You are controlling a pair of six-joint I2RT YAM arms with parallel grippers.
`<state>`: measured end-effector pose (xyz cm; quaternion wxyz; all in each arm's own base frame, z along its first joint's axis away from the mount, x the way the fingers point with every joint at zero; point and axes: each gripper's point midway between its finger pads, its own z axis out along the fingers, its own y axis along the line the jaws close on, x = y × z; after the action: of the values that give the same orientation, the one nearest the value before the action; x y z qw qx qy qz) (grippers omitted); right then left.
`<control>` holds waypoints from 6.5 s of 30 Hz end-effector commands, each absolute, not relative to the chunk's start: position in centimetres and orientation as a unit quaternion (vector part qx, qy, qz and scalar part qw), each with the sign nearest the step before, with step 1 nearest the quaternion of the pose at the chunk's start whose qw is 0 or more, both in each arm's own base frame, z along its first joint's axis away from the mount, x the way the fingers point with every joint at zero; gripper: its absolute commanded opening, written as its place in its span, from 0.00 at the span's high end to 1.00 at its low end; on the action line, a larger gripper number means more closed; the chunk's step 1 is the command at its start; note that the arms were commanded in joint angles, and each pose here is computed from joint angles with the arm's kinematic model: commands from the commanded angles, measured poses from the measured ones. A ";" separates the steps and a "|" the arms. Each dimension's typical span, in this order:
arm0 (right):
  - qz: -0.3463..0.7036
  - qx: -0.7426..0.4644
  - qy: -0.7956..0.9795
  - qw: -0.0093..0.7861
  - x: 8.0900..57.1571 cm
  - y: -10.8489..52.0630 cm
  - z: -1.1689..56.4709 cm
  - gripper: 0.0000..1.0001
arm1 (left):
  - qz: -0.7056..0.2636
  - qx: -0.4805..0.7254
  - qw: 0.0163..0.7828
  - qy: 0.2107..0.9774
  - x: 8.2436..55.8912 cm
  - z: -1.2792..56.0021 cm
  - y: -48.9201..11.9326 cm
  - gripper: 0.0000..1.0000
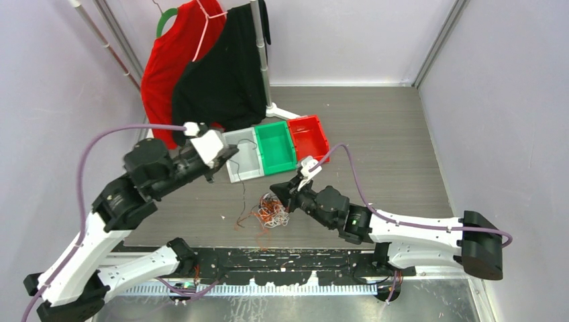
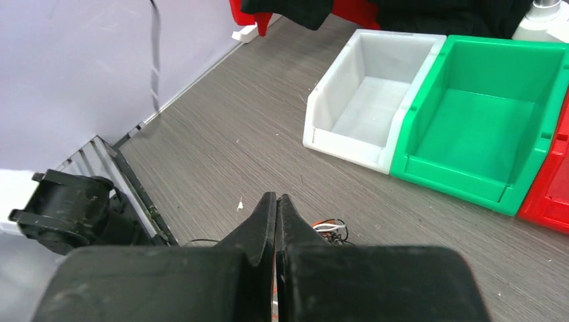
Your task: Untangle the cables
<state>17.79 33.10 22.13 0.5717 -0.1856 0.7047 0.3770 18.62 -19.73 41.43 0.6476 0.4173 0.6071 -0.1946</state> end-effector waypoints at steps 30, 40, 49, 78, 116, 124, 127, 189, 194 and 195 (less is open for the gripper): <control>0.334 -0.329 0.721 0.510 21.0 36.8 15.7 0.82 | -0.104 0.442 0.753 0.476 19.0 53.9 -18.4 1.00; 0.406 -0.302 0.677 0.534 19.4 36.6 21.9 0.99 | -0.135 0.452 0.644 0.602 19.6 40.2 -19.0 0.68; 0.450 -0.304 0.654 0.527 18.1 37.1 24.9 0.99 | -0.187 0.503 0.520 0.665 18.6 30.6 -21.5 0.47; 0.531 -0.352 0.604 0.478 13.8 38.7 28.4 0.99 | -0.274 0.586 0.390 0.656 14.5 25.8 -23.7 0.62; 0.490 -0.388 0.587 0.514 11.4 37.0 22.2 0.47 | -0.267 0.614 0.402 0.625 13.4 29.8 -22.7 1.00; 0.484 -0.391 0.588 0.517 12.0 38.4 22.3 0.48 | -0.276 0.612 0.393 0.629 13.4 29.6 -23.1 1.00; 0.474 -0.363 0.591 0.542 13.6 39.1 22.7 0.48 | -0.281 0.610 0.392 0.628 13.2 30.3 -23.2 1.00; 0.361 -0.237 0.668 0.606 17.3 34.3 20.6 0.17 | -0.226 0.459 0.760 0.401 17.1 55.5 -23.3 1.00; 0.337 -0.244 0.649 0.637 17.4 31.9 24.1 0.13 | -0.201 0.478 0.734 0.439 18.5 51.0 -23.5 1.00; 0.336 -0.245 0.644 0.642 17.3 31.4 24.6 0.13 | -0.189 0.481 0.729 0.448 19.0 50.2 -23.5 1.00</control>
<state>16.80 33.41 24.23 0.6255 -0.2206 0.6378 0.3916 18.46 -24.12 51.80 0.7356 0.4760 0.4329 -0.2119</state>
